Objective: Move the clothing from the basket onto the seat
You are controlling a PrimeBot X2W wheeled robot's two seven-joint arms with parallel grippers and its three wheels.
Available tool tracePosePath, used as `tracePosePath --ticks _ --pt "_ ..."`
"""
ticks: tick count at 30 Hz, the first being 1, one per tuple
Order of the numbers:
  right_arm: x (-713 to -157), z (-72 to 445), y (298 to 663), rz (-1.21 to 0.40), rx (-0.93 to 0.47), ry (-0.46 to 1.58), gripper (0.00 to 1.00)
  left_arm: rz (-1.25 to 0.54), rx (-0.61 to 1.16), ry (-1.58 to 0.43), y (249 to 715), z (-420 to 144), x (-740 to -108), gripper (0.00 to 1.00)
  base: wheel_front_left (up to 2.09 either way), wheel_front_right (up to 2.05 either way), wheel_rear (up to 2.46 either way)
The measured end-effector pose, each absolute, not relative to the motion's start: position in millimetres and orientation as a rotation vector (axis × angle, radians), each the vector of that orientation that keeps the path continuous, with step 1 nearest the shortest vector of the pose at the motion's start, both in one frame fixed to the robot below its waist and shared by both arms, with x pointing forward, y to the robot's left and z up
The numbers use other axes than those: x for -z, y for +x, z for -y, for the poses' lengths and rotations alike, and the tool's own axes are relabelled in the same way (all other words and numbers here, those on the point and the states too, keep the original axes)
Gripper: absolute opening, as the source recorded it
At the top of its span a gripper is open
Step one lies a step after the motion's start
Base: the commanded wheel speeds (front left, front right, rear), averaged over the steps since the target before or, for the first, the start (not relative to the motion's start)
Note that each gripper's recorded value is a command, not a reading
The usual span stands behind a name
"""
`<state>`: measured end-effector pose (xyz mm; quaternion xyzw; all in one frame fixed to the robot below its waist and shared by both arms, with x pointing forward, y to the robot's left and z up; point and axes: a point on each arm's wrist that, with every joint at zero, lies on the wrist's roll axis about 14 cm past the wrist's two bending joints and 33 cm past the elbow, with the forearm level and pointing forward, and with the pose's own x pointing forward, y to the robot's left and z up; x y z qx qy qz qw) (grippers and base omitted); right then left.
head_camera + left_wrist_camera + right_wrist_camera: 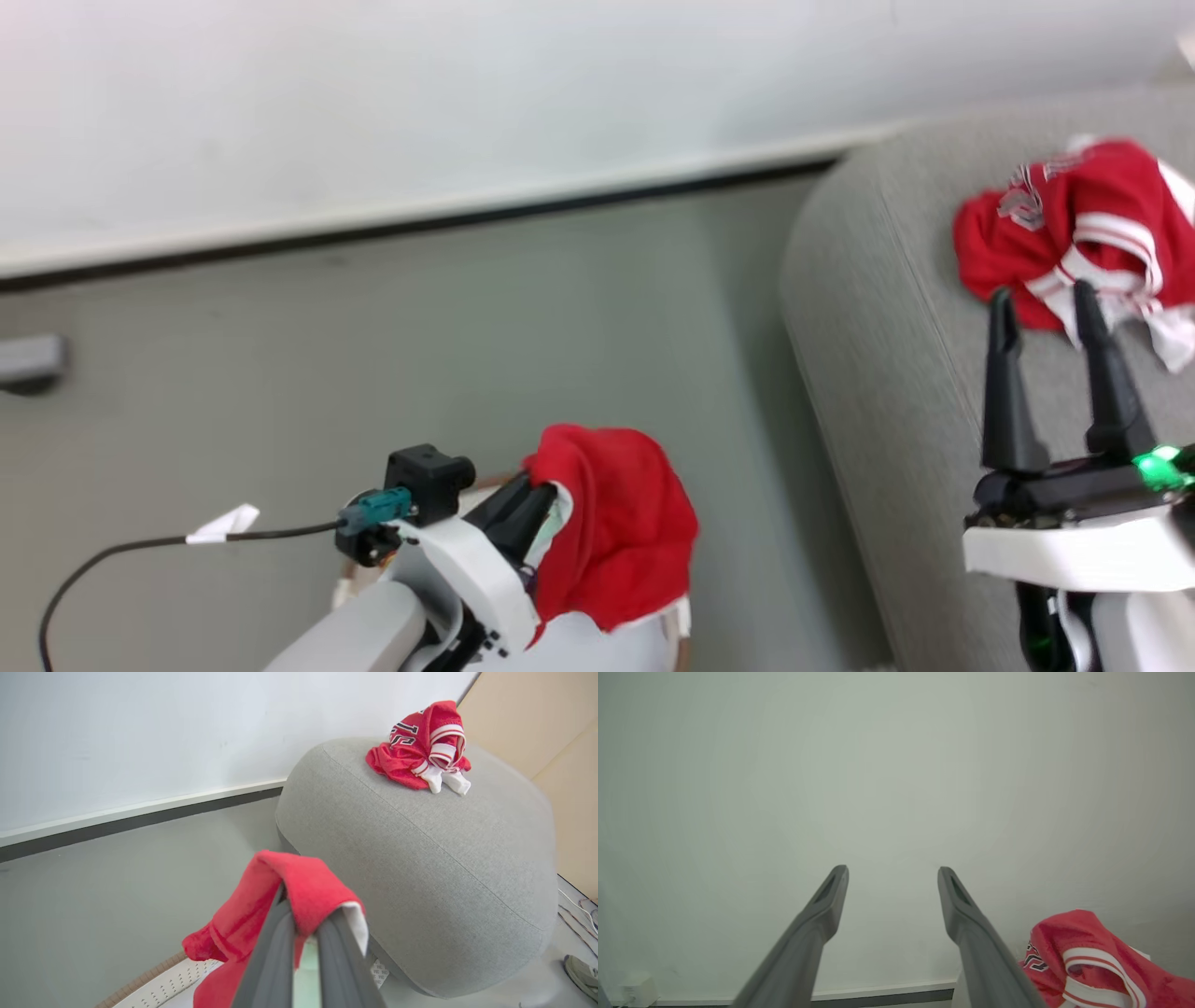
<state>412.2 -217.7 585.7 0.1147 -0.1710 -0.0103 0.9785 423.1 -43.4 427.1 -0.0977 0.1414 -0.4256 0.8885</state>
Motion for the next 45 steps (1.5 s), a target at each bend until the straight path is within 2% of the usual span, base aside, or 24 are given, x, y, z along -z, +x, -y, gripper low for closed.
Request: tracePosePath --ticks 8,21,28,39,45 --pt "-598 178 403 0.361 -0.093 0.274 1.00 -0.098 0.812 -0.233 418 22 -502 0.00 0.00 0.00 0.00" --pt "-587 121 382 0.299 -0.249 0.367 1.00 0.206 0.718 -0.184 420 -15 -619 0.00 0.00 0.00 0.00" --pt "-576 94 374 0.250 -0.320 0.389 1.00 0.315 0.675 -0.185 421 -32 -665 0.00 0.00 0.00 0.00" --pt "-569 68 368 0.216 -0.395 0.384 1.00 0.352 0.663 -0.170 416 -39 -684 0.00 0.00 0.00 0.00" --pt "-568 22 359 0.188 -0.542 0.361 1.00 0.338 0.649 -0.182 415 -42 -679 0.00 0.00 0.00 0.00"
